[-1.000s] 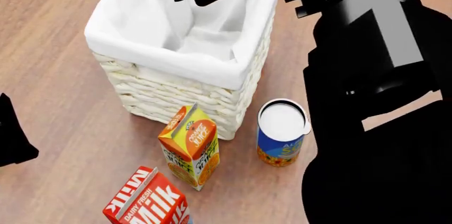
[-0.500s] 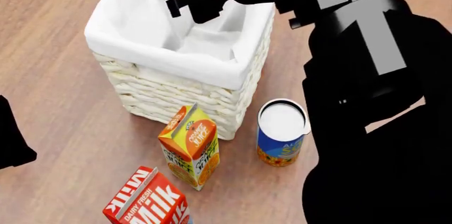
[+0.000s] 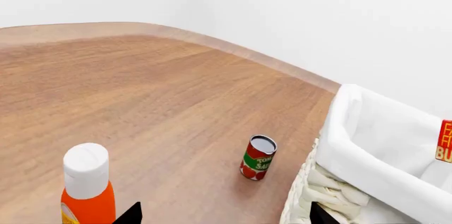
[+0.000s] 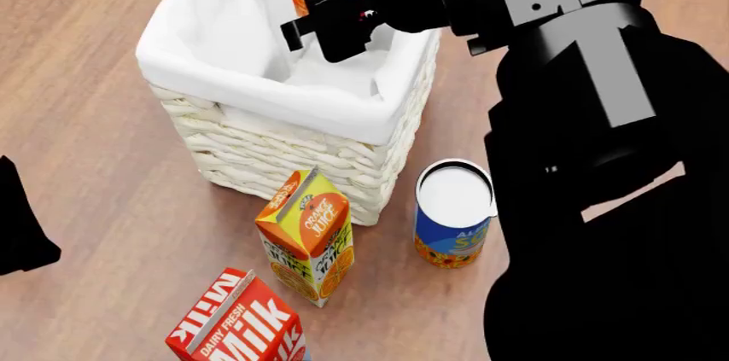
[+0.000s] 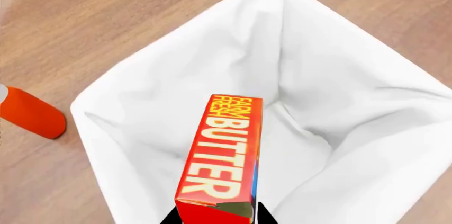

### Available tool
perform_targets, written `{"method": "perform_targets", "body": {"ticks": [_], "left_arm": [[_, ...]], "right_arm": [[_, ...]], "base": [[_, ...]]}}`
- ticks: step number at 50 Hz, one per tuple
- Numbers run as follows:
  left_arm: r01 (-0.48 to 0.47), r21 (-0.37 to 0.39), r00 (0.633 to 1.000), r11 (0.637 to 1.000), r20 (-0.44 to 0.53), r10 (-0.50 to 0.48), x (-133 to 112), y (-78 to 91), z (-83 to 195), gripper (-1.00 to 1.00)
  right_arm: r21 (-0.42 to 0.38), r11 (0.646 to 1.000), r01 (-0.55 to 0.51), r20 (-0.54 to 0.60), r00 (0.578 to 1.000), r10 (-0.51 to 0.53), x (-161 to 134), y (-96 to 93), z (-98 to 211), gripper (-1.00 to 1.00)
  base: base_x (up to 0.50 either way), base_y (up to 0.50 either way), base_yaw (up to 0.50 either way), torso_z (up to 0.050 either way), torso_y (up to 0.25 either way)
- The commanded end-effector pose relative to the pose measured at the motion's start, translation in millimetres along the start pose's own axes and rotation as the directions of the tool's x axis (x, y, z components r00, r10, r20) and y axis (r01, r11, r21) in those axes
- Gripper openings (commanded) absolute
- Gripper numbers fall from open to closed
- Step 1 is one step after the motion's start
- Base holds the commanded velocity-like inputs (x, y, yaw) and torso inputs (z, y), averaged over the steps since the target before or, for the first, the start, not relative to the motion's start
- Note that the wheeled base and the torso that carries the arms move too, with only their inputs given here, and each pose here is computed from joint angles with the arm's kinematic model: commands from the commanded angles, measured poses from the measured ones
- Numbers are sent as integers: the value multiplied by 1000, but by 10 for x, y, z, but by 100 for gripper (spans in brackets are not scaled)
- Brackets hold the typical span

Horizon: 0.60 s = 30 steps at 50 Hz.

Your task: Pick up the butter and put it in the basket.

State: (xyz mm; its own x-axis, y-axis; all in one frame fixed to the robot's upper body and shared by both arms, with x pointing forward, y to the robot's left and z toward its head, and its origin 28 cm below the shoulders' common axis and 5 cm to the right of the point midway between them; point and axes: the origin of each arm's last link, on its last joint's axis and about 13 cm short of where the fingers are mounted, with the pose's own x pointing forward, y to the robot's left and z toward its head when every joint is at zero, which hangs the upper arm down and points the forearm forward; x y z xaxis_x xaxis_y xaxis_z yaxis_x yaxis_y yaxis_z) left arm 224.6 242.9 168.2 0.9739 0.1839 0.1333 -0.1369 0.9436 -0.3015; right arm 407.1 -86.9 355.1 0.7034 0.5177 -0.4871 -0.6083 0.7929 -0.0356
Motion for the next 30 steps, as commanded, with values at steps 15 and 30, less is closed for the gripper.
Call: {"method": "perform_targets", "body": {"ticks": [15, 30], "left_arm": [[0, 3, 1000, 1000, -2, 0, -14, -6, 7, 100], [-1, 4, 1000, 1000, -3, 1, -11, -3, 1, 100]], "right_arm": [[9, 997, -81, 30, 996, 81, 14, 36, 28, -100], [20, 996, -85, 34, 996, 85, 39, 17, -12, -100]], "base": [[0, 0, 0, 1, 1], [0, 0, 0, 0, 1]]}}
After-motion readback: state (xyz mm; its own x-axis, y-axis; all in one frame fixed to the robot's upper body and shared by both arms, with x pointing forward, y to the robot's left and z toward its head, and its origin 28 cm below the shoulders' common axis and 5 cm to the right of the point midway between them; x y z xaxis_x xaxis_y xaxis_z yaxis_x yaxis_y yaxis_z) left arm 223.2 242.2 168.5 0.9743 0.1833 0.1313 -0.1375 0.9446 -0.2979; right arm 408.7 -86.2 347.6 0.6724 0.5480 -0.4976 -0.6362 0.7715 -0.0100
